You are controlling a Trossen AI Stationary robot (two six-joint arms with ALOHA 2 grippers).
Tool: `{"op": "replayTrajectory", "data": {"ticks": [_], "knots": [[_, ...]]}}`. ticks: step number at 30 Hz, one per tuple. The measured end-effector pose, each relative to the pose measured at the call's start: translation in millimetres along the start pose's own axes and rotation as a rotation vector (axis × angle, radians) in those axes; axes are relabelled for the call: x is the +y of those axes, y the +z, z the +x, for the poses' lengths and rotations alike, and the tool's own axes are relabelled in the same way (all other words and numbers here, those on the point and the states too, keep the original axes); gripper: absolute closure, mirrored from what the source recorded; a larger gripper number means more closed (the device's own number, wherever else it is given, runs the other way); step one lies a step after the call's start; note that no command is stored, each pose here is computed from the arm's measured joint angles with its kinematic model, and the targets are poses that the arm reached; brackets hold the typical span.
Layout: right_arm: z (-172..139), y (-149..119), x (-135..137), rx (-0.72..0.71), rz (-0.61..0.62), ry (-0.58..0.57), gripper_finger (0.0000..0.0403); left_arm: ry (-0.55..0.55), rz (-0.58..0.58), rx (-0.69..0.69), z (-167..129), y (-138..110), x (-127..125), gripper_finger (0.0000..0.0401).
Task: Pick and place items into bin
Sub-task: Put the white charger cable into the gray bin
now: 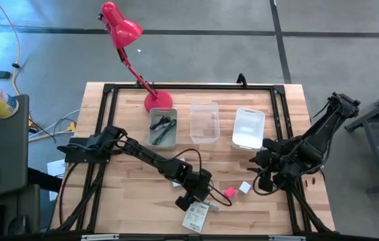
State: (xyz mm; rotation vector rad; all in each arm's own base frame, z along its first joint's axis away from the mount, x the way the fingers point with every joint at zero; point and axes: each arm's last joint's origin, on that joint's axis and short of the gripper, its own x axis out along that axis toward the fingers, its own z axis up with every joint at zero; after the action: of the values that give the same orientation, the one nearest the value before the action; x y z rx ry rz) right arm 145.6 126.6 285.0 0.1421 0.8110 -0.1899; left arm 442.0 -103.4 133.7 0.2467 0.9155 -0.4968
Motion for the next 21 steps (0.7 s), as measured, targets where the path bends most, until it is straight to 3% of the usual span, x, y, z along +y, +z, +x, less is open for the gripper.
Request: {"op": "replayTrajectory", "data": {"ticks": [21], "knots": [[-1.6, -1.9, 1.6, 0.000, -0.005, 0.008, 0.0265, 0.031, -0.030, 0.016, 3.8, -2.9, 2.0, 0.0251]]}}
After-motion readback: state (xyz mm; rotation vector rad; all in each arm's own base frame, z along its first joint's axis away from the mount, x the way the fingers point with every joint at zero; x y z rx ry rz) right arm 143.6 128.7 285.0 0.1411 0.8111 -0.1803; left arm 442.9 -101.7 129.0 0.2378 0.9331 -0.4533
